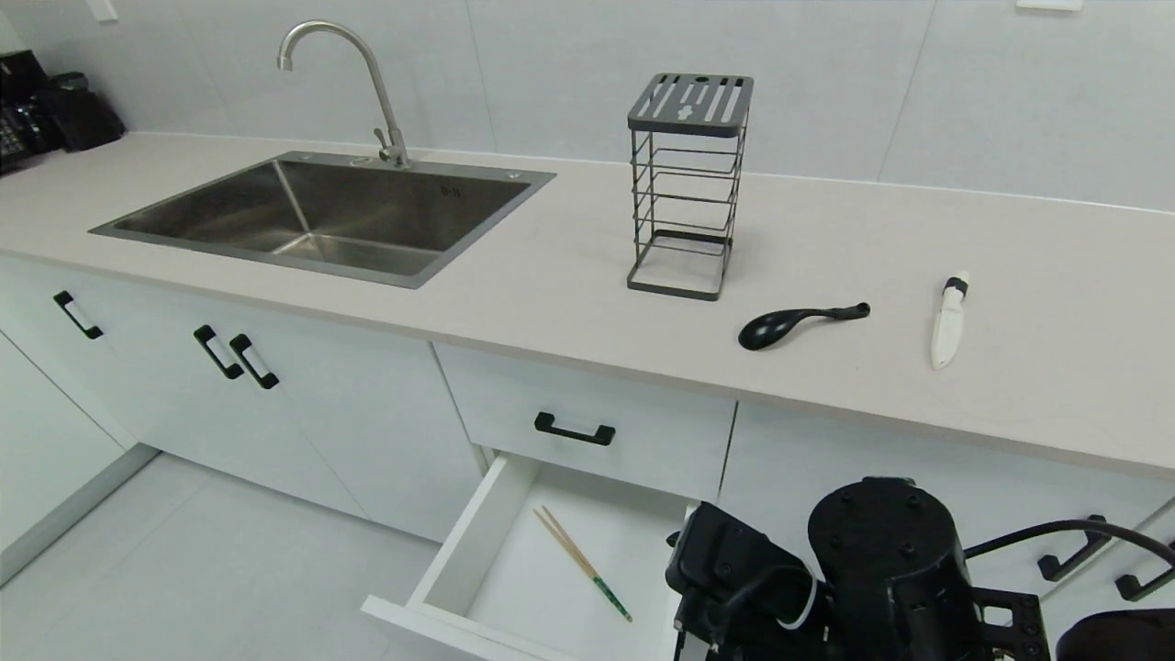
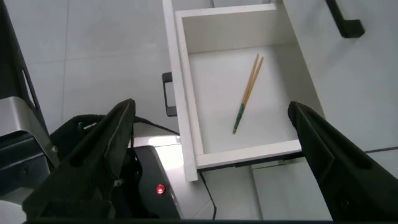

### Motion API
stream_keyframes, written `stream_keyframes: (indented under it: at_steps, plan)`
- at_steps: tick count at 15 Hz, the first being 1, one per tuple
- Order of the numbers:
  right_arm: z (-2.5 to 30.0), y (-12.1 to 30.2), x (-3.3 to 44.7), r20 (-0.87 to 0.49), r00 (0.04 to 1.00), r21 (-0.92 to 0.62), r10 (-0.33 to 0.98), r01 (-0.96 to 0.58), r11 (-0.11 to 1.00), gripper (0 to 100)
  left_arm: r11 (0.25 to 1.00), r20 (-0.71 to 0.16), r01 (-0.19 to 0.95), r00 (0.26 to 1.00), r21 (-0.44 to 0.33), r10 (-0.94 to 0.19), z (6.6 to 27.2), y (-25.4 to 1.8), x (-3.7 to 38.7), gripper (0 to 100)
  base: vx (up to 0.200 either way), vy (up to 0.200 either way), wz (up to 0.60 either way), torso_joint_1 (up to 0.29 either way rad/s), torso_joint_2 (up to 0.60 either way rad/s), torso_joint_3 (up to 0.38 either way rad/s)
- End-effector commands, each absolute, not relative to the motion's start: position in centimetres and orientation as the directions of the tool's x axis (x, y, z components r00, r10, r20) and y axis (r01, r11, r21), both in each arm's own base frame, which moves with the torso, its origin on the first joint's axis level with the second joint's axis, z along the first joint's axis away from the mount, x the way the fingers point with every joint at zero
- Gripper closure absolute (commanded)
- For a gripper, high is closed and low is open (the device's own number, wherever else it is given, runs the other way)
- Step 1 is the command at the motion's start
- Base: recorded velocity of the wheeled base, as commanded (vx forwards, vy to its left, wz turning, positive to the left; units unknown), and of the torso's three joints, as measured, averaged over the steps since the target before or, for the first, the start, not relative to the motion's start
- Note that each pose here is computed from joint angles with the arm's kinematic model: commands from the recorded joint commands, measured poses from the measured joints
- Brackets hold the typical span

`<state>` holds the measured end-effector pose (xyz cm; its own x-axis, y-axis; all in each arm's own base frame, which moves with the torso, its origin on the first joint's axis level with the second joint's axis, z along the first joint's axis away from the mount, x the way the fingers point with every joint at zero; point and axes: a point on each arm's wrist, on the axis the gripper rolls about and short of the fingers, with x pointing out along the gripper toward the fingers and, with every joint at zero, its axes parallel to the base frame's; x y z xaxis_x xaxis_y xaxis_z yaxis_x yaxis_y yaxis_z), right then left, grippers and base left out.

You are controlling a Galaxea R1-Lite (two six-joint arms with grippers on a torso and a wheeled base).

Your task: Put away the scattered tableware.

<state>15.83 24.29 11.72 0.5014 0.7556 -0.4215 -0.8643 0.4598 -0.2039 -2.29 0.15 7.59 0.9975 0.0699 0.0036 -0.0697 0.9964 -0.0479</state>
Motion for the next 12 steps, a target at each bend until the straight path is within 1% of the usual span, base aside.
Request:
stream_keyframes:
  at_steps: [1, 5, 8, 12]
  plan:
    - [11.7, 24.6, 16.0, -0.419, 0.502, -0.205, 0.757, -0.864, 0.459, 0, 0.996, 0.005, -0.070, 0.998, -0.048, 0.071, 7.6, 0.2, -2.3, 0, 0.000, 0.000, 0.00, 0.398, -0.49, -0.256]
    - [11.9, 25.6, 16.7, -0.408, 0.506, -0.206, 0.760, -0.862, 0.463, 0, 0.996, 0.005, -0.070, 0.998, -0.048, 0.071, 7.6, 0.2, -2.3, 0, 0.000, 0.000, 0.00, 0.299, -0.51, -0.240]
    - [12.6, 27.2, 17.7, -0.387, 0.511, -0.208, 0.768, -0.860, 0.467, 0, 0.996, 0.005, -0.070, 0.998, -0.048, 0.071, 7.6, 0.2, -2.3, 0, 0.000, 0.000, 0.00, 0.279, -0.53, -0.251]
    - [13.3, 28.4, 18.7, -0.455, 0.482, -0.198, 0.748, -0.874, 0.443, 0, 0.996, 0.005, -0.070, 0.998, -0.048, 0.071, 7.6, 0.2, -2.3, 0, 0.000, 0.000, 0.00, 0.289, -0.56, -0.271]
